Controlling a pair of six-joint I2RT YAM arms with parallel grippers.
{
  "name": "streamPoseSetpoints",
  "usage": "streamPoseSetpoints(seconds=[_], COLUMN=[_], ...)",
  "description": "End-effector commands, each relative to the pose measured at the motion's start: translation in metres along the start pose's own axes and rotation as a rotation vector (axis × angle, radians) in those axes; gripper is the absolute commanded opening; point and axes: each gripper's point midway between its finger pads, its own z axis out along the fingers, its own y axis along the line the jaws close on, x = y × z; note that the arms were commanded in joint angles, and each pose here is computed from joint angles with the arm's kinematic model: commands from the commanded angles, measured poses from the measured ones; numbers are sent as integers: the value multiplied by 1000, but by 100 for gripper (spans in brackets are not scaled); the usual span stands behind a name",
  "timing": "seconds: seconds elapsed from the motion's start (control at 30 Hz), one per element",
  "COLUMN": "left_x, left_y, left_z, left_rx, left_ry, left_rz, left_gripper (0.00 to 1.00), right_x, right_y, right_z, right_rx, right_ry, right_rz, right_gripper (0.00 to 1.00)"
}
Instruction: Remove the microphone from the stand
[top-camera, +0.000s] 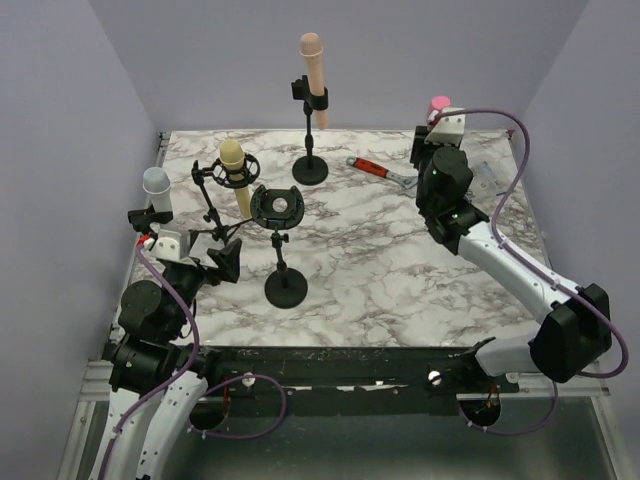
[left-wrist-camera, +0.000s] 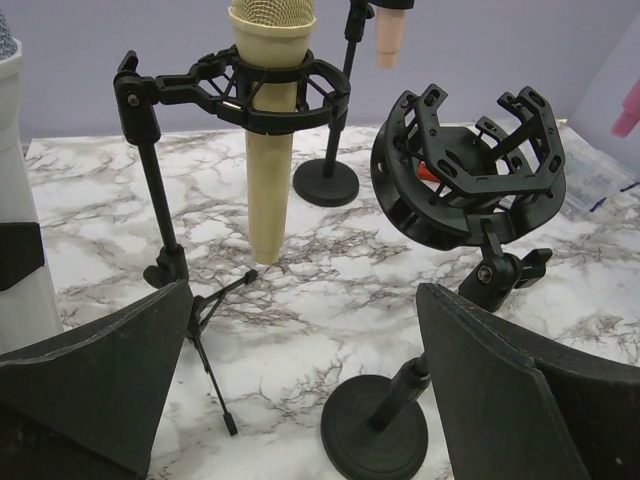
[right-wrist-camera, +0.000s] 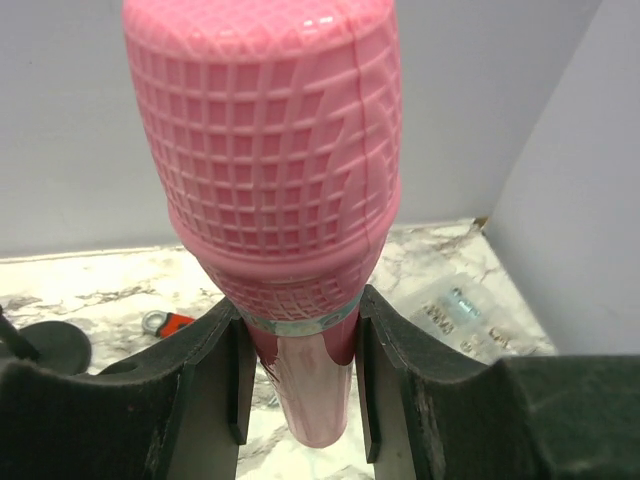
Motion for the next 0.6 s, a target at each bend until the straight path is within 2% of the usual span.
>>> streamPoseSetpoints(seconds=[0.0,0.2,0.3,0.47,0.57], left_x=[-1,-1,-1,-1,-2], left_y=[-4,-3,-4,-5,-5], left_z=[2,1,1,1,0], left_rx=[26,22,28,30,30], left_ry=[-3,-8,-7,-5,-11], left_rz=[3,3,2,1,0], left_gripper=[99,99,99,99,99], right_x=[45,128,152,173,194], right_y=[26,29,44,82,81], right_z=[11,27,24,3,-5], right_rx=[-87,-101,-151,-308,-274], right_ry=[229,619,746,864,950], right_rz=[115,134,174,445,606], right_gripper=[1,1,1,1,1])
